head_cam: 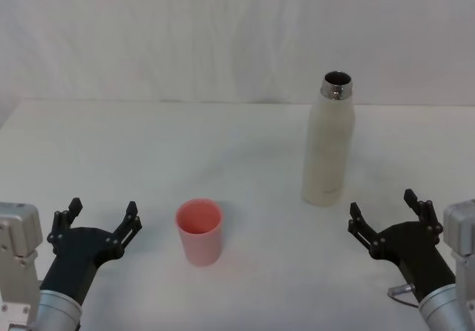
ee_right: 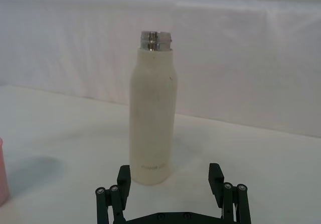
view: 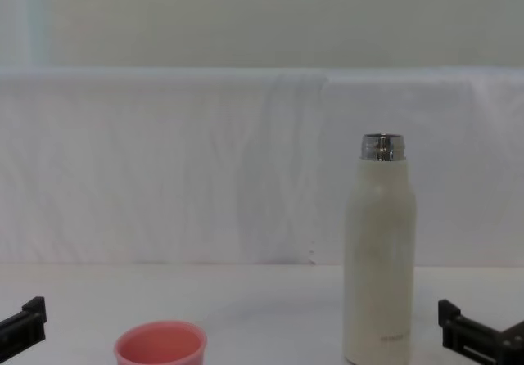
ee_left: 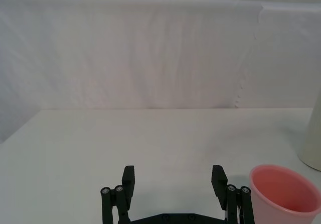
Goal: Grasp the thermos with one hand and pour water into the cup lid.
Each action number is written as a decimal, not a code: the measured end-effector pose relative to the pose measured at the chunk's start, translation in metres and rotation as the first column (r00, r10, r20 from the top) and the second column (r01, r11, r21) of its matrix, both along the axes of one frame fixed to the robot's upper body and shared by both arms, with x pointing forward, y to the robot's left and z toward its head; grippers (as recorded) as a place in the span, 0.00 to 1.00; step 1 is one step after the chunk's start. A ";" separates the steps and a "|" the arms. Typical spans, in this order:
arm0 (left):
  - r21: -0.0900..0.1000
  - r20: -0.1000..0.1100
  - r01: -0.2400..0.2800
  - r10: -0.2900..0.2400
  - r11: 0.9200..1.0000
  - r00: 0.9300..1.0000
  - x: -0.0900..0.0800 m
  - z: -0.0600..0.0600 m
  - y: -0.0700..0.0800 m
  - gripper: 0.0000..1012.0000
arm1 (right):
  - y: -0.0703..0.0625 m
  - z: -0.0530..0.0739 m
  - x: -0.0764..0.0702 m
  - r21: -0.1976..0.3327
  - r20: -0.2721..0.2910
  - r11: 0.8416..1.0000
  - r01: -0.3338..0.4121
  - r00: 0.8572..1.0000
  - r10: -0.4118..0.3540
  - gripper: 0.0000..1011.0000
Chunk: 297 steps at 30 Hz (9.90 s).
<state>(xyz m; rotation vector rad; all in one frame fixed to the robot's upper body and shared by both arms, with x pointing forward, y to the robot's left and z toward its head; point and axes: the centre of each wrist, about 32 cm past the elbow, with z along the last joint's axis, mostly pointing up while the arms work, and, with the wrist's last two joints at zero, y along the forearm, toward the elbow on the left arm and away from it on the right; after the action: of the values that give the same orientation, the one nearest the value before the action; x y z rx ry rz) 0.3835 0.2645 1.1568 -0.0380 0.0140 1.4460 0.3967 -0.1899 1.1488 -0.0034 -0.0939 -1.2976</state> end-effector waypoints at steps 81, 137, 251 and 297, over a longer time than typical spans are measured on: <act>0.000 0.000 0.000 0.000 1.000 1.000 0.000 0.000 0.000 0.99 | -0.020 0.036 0.100 0.015 -0.093 0.969 -0.245 0.965 0.245 0.99; 0.000 0.000 0.000 0.000 1.000 1.000 0.000 0.000 0.000 0.99 | -0.009 0.043 0.138 0.023 -0.109 0.974 -0.224 0.968 0.226 0.99; 0.000 0.000 0.000 0.000 1.000 1.000 0.000 0.000 0.000 0.99 | 0.002 0.037 0.168 0.057 -0.099 0.971 -0.233 0.966 0.238 0.95; 0.000 0.000 0.000 0.000 1.000 1.000 0.000 0.000 0.000 0.99 | -0.003 0.056 0.082 -0.294 0.040 0.928 -0.230 0.967 0.252 0.95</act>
<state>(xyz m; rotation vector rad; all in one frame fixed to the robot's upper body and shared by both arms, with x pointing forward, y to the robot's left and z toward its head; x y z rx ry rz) 0.3835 0.2645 1.1568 -0.0380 0.0140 1.4460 0.4792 -0.1925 1.2052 -0.1858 -0.3400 -1.0276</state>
